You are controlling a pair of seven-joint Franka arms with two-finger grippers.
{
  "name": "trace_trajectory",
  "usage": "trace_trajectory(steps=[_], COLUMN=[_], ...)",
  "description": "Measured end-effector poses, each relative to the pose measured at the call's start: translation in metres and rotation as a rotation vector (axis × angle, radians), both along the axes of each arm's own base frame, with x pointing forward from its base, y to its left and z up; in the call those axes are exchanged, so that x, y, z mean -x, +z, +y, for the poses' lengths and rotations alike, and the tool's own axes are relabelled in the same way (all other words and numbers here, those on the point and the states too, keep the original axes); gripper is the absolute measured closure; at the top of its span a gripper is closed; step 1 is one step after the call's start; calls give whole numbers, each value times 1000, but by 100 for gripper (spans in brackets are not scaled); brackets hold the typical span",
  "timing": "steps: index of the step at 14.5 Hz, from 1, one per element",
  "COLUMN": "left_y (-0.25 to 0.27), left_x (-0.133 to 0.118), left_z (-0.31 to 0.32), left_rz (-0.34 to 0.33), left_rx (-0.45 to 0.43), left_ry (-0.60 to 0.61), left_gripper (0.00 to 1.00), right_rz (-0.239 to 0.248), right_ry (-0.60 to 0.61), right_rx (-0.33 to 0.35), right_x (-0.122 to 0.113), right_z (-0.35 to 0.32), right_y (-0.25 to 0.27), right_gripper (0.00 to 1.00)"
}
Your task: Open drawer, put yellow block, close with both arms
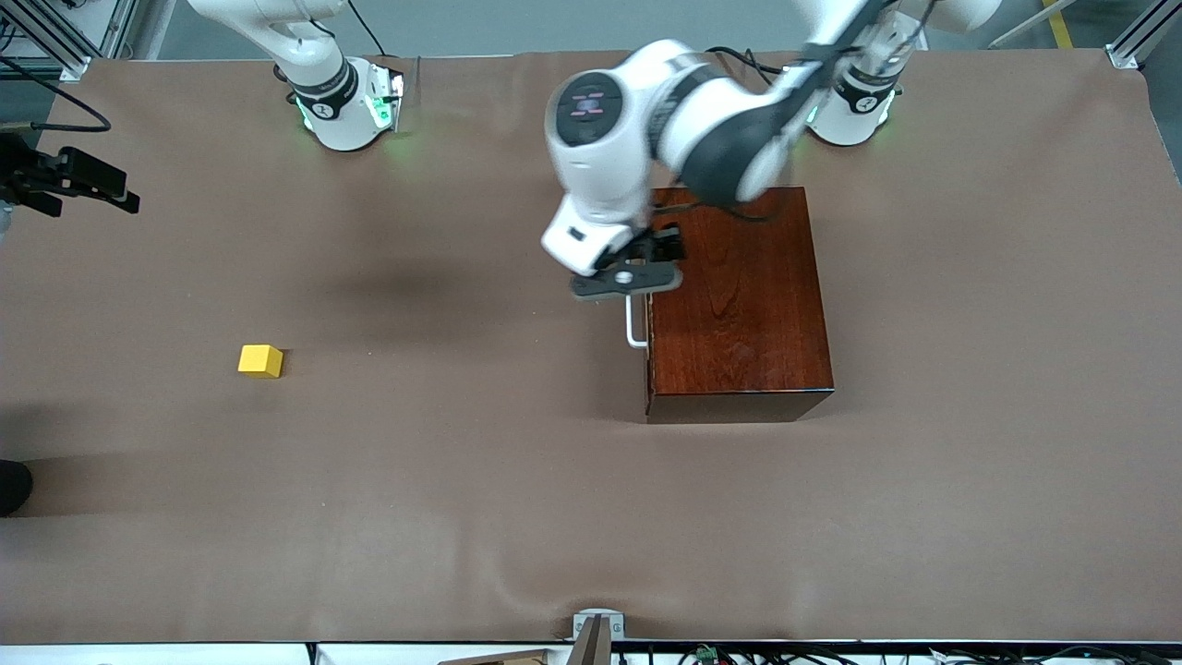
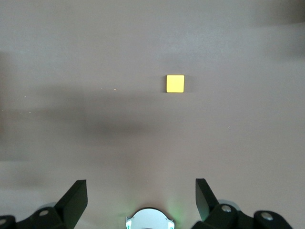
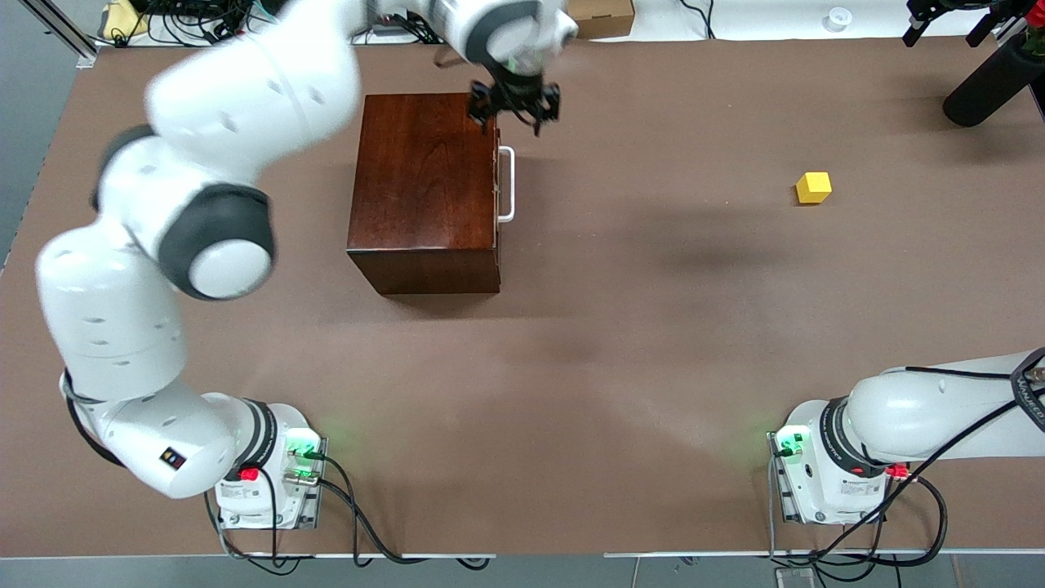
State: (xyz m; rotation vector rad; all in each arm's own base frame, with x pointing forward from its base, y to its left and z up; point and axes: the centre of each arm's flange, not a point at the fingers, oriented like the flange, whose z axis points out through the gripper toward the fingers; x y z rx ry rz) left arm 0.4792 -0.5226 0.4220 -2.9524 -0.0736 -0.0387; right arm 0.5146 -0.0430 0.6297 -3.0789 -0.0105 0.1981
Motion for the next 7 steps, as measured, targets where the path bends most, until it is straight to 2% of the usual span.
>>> trace_trajectory(steps=[3, 7], left_y=[-38, -67], left_x=[24, 16], left_z=[-36, -40], left_rz=[-54, -57], left_rx=[-54, -61], left_ry=[-42, -51], left_gripper=[0, 0], right_rz=[0, 0], right_ry=[-1, -4], right_rx=[0, 0], right_x=[0, 0], right_z=[-1, -2], right_y=[0, 0], right_gripper=[0, 0])
